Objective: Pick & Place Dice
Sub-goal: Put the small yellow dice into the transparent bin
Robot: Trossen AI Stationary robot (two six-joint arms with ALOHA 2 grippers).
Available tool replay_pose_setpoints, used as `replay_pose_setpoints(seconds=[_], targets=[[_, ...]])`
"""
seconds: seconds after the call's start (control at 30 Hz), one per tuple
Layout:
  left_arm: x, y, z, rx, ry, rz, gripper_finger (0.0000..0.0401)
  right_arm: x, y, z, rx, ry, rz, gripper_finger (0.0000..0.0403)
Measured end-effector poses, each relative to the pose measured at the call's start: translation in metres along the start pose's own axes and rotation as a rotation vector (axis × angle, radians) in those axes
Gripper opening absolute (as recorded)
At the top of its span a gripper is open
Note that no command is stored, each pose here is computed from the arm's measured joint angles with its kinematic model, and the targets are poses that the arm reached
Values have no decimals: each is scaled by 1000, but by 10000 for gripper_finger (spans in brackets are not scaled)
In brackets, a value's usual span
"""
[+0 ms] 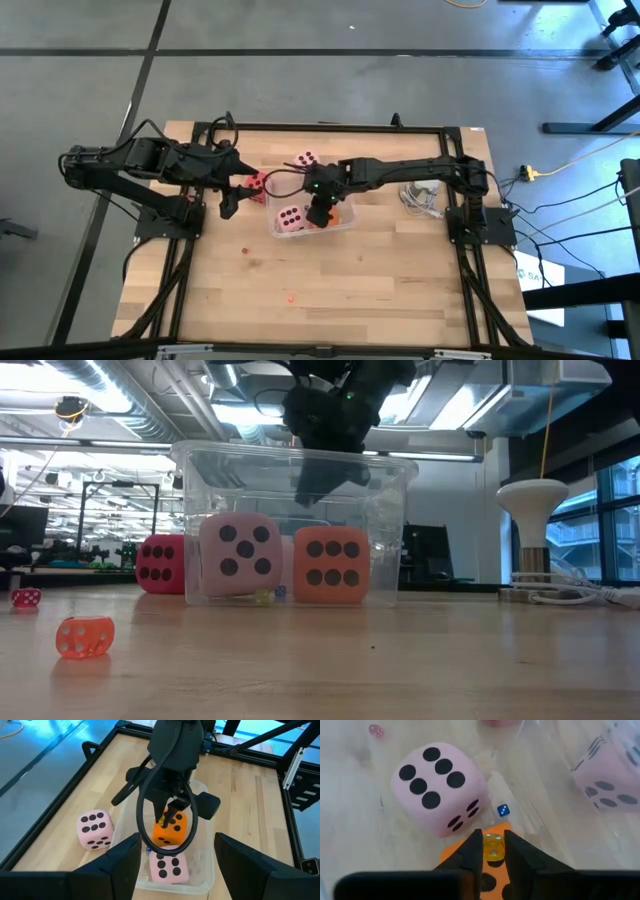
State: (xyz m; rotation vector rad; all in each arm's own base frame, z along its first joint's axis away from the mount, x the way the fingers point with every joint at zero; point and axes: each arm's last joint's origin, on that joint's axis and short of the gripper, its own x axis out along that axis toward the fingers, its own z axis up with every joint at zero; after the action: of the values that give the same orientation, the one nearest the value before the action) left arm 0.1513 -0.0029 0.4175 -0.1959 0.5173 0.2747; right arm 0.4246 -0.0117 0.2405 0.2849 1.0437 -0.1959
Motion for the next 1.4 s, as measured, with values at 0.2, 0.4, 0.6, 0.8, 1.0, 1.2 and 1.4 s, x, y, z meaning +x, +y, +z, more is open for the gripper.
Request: replay_pose_setpoints(seconds=[0.2,0.4,0.6,0.8,1.0,1.2,1.4], targets=[[0,0,0,-1,0,0,239,0,0,0,-1,-1,2,165],[0,0,0,-1,0,-1,239,0,1,0,15,6,27,219],[0,0,0,-3,1,-1,239,-1,7,4,88,-9,161,231],[0,0,0,-3,1,-1,239,-1,6,8,146,-25,195,217],[0,0,0,-3,1,-1,239,-3,2,8,225,-37,147,188],[0,0,0,-3,1,-1,239,-3,0,5,329,-30,66,161],[0,0,0,-2,1,-1,239,-4,1,8,312,-31,132,151]])
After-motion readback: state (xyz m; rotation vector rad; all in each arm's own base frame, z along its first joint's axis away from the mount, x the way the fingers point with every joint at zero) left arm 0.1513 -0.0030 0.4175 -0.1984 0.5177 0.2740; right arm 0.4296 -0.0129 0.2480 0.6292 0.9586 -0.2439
